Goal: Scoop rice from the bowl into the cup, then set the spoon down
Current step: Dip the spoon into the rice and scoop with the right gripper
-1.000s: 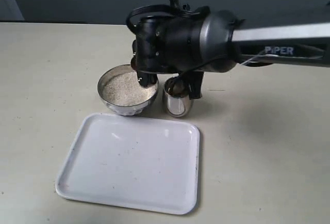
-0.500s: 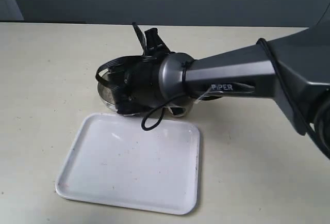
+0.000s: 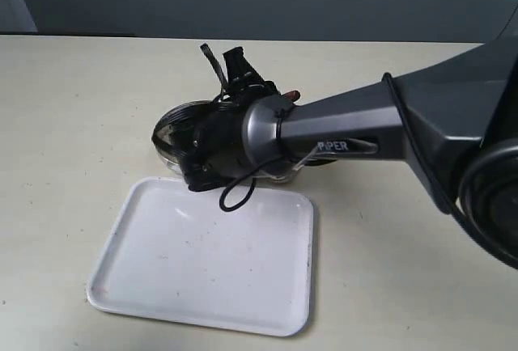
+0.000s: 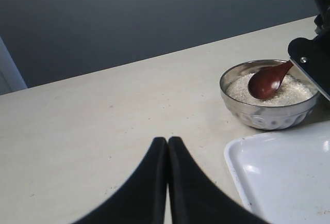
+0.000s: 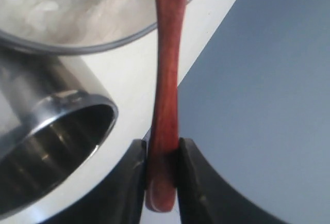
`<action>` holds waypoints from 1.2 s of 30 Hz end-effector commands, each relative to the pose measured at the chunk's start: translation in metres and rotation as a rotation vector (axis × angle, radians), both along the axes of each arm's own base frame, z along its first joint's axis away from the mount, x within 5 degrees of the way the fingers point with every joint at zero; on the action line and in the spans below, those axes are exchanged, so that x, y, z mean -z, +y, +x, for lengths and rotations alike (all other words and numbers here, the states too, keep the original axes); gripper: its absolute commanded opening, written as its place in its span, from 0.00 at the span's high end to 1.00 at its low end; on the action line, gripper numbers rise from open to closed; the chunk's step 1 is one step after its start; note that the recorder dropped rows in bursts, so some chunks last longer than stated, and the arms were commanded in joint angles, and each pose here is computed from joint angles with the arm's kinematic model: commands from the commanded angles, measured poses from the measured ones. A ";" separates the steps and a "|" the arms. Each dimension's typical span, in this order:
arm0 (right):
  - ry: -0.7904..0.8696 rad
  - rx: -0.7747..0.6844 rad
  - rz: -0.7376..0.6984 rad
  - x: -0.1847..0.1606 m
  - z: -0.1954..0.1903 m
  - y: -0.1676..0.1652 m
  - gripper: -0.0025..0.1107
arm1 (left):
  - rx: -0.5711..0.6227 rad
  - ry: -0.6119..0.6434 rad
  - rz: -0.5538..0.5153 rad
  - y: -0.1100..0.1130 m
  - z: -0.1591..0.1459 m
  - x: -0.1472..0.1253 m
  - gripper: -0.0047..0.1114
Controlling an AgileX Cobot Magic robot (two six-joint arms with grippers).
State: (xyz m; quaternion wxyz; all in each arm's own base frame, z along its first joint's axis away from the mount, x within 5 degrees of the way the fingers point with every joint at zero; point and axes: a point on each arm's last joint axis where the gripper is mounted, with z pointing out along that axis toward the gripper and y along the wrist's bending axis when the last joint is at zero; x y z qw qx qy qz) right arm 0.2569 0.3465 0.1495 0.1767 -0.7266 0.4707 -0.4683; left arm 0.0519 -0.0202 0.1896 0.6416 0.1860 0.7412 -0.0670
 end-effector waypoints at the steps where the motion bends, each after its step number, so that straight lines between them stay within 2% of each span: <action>1: -0.002 -0.018 0.010 0.001 0.001 0.003 0.99 | 0.003 -0.014 -0.017 0.000 0.000 -0.002 0.96; 18: 0.107 -0.053 0.027 0.009 -0.004 0.007 0.99 | 0.003 -0.014 -0.017 0.000 0.000 -0.002 0.96; 36: 0.116 -0.044 0.027 0.010 -0.005 0.006 0.99 | 0.003 -0.014 -0.017 0.000 0.000 -0.002 0.96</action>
